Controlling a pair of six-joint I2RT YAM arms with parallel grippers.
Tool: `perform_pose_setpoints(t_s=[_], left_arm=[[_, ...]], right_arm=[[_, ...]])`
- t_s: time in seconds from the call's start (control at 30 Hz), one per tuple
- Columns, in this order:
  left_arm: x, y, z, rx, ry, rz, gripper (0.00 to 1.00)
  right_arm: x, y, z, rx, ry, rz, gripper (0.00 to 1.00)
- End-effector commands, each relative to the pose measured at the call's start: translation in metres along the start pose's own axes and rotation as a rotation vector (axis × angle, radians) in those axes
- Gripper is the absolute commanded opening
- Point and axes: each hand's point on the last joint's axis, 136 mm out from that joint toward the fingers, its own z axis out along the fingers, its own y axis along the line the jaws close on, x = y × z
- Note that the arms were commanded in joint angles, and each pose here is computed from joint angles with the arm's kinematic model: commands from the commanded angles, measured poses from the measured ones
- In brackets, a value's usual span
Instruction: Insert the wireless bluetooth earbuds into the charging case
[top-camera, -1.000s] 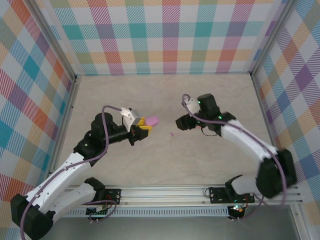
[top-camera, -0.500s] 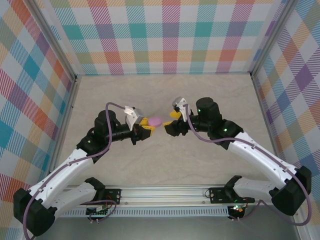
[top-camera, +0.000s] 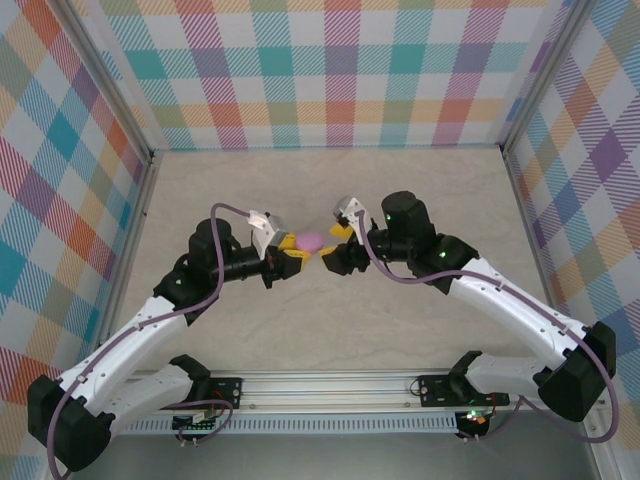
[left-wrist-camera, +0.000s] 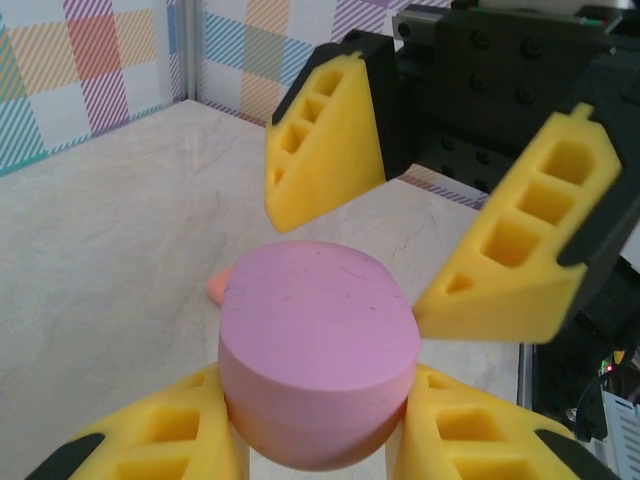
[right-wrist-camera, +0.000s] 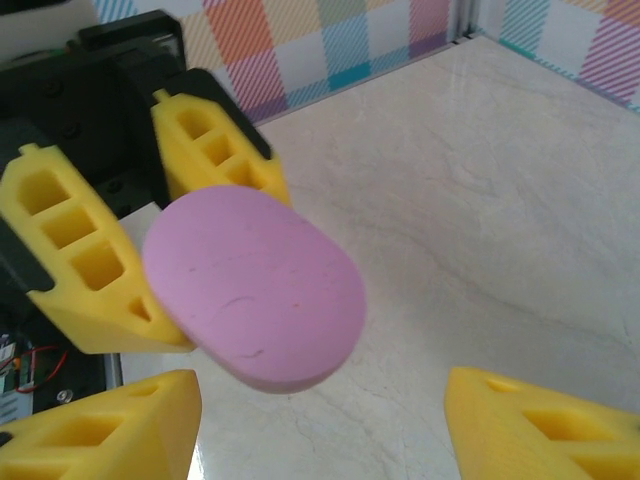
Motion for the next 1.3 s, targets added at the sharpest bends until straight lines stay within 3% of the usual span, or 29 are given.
perform_pose_setpoints(t_s=[0.0,0.43,1.27], left_arm=[[-0.025,-0.007,-0.003,0.03,-0.059,0.032,0.13],[-0.022,-0.009,-0.003,0.048,-0.053,0.023,0.13],[-0.009,-0.008,-0.002,0.04,-0.035,0.009,0.13]], right_arm=[[-0.011,0.011,-0.001,-0.045,-0.017,-0.057,0.65],[-0.027,-0.03,0.003,0.149,0.019,-0.038,0.63],[-0.051,-0.042,-0.001,0.142,0.034,-0.013,0.62]])
